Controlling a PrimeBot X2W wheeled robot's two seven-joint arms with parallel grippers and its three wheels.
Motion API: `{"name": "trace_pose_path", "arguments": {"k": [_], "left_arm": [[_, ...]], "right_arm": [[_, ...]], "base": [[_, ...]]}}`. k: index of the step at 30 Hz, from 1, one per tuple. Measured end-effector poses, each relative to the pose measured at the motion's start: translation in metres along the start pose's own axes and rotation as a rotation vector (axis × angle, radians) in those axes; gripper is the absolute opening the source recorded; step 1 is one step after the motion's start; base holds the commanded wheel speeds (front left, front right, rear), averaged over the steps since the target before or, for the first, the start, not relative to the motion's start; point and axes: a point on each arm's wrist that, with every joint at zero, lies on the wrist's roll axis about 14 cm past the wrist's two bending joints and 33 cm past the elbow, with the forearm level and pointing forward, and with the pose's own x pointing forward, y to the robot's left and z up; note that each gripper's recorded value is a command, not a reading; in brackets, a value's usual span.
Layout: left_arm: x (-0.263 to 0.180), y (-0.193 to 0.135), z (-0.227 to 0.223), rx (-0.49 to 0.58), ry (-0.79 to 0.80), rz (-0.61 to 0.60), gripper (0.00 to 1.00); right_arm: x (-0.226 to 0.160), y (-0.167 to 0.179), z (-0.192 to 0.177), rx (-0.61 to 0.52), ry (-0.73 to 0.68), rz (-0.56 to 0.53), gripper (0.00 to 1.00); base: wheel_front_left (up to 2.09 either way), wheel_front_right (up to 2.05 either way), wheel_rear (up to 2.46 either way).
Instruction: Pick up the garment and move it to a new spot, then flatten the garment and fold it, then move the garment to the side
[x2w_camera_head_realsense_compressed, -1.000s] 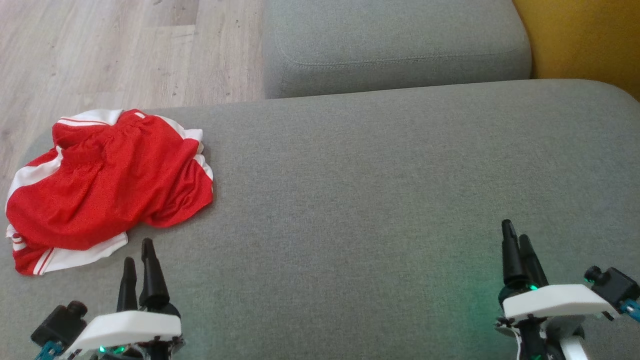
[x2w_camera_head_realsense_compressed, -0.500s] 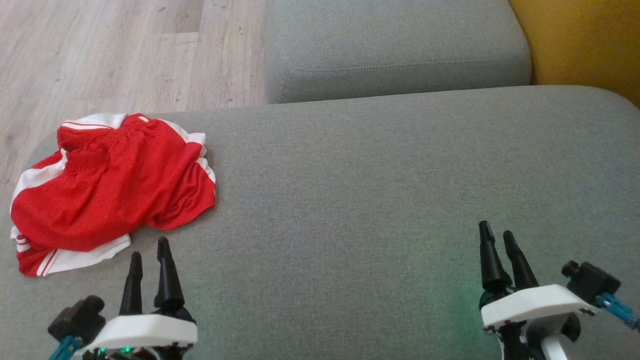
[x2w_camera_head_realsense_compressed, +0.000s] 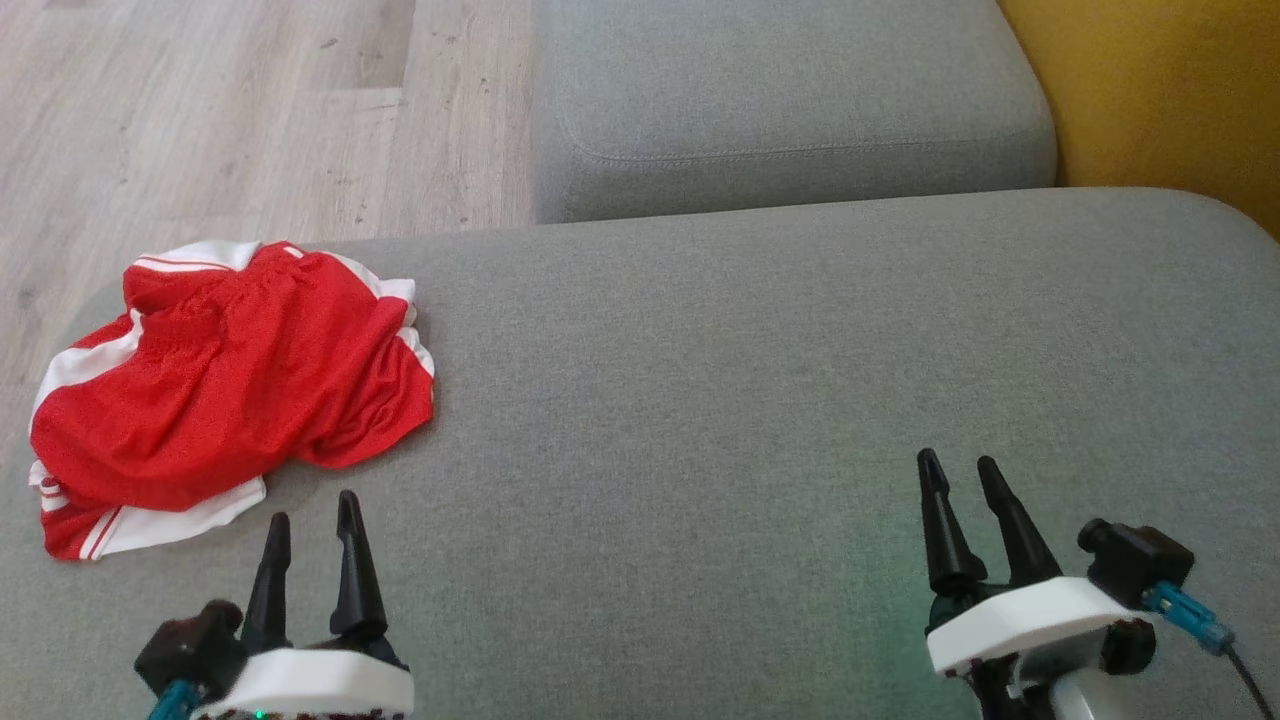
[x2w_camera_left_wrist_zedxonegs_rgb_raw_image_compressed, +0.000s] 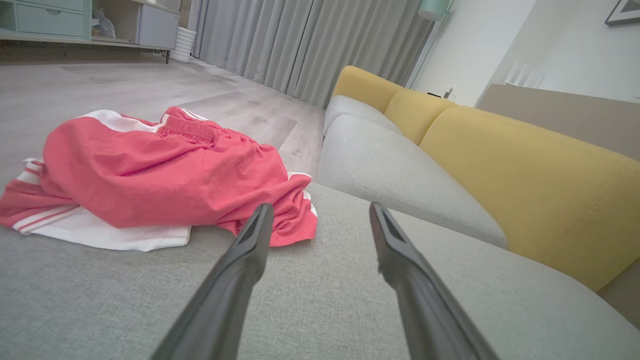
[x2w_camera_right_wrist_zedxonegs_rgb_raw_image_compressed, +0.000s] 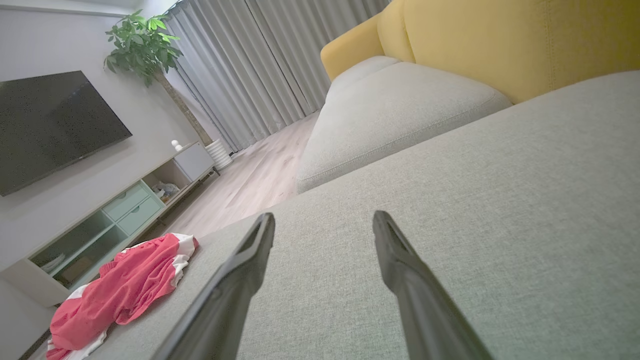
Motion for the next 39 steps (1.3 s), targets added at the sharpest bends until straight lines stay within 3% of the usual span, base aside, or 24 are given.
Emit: {"name": "trace_pose_path", "arguments": {"k": [20, 39], "left_arm": [[-0.009, 0.000, 0.001, 0.276, -0.037, -0.002, 1.00], [-0.016, -0.004, 0.005, 0.492, -0.088, -0.035, 1.00]], "right_arm": [[-0.002, 0.020, -0.002, -0.258, -0.020, 0.084, 1.00], [-0.010, 0.005, -0.010, -0.459, -0.003, 0.072, 1.00]], "base": [[0.00, 0.00, 0.00], [0.00, 0.00, 0.00]]}}
